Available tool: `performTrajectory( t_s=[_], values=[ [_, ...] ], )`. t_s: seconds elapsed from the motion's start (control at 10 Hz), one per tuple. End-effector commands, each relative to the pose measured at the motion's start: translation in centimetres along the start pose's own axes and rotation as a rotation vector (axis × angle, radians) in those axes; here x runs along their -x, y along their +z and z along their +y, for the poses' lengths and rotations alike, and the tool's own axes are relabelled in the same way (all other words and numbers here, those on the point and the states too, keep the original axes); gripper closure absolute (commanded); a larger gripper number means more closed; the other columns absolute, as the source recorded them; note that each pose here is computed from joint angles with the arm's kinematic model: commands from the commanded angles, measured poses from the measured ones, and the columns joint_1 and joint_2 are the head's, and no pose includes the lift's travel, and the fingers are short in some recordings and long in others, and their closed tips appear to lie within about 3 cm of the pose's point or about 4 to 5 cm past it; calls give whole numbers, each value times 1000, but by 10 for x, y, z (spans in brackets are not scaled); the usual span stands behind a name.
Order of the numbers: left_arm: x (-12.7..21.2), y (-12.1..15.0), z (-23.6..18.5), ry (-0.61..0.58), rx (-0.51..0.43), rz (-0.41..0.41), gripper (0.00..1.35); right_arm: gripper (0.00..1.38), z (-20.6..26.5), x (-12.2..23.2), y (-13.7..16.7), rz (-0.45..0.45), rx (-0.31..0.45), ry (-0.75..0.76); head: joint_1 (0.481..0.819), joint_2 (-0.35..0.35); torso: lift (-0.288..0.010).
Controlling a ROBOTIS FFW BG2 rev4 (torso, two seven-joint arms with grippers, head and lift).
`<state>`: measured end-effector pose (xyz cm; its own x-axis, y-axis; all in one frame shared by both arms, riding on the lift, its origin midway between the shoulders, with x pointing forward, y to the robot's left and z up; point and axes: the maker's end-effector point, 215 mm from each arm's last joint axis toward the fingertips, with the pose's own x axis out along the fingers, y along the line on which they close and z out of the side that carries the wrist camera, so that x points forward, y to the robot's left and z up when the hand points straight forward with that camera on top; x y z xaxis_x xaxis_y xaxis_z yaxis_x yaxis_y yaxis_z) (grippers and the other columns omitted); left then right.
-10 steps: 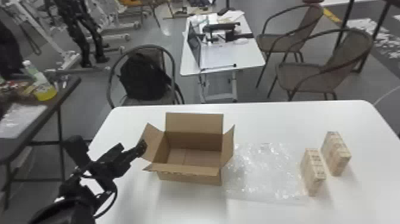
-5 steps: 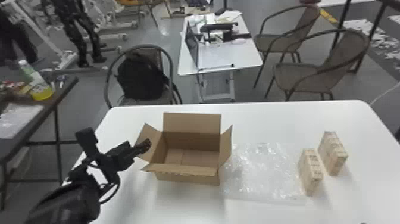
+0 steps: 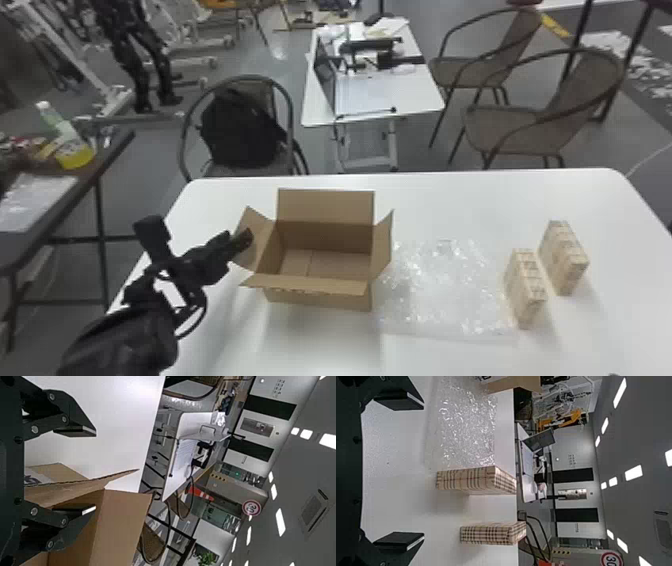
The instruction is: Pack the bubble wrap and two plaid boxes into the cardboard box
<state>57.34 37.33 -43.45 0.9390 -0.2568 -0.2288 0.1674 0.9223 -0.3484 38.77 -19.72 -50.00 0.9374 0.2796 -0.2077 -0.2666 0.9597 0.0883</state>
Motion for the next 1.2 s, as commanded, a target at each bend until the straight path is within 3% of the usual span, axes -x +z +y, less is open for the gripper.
performTrajectory(
  t_s=[0.0, 0.4, 0.9, 1.1],
  values=[
    [0, 1, 1, 5, -11, -6, 1171, 137, 0, 0, 0, 0, 0, 0, 695, 202, -50],
    [-3, 0, -7, -7, -26, -7, 1216, 137, 9, -10, 19, 9, 0, 14, 695, 196, -50],
    [-5, -1, -15, -15, -33, -19, 1216, 134, 56, -50, 65, 175, 61, 131, 695, 223, -50],
    [-6, 0, -16, -13, -44, -24, 1216, 137, 75, -80, 72, 302, 42, 159, 695, 244, -50]
  ],
)
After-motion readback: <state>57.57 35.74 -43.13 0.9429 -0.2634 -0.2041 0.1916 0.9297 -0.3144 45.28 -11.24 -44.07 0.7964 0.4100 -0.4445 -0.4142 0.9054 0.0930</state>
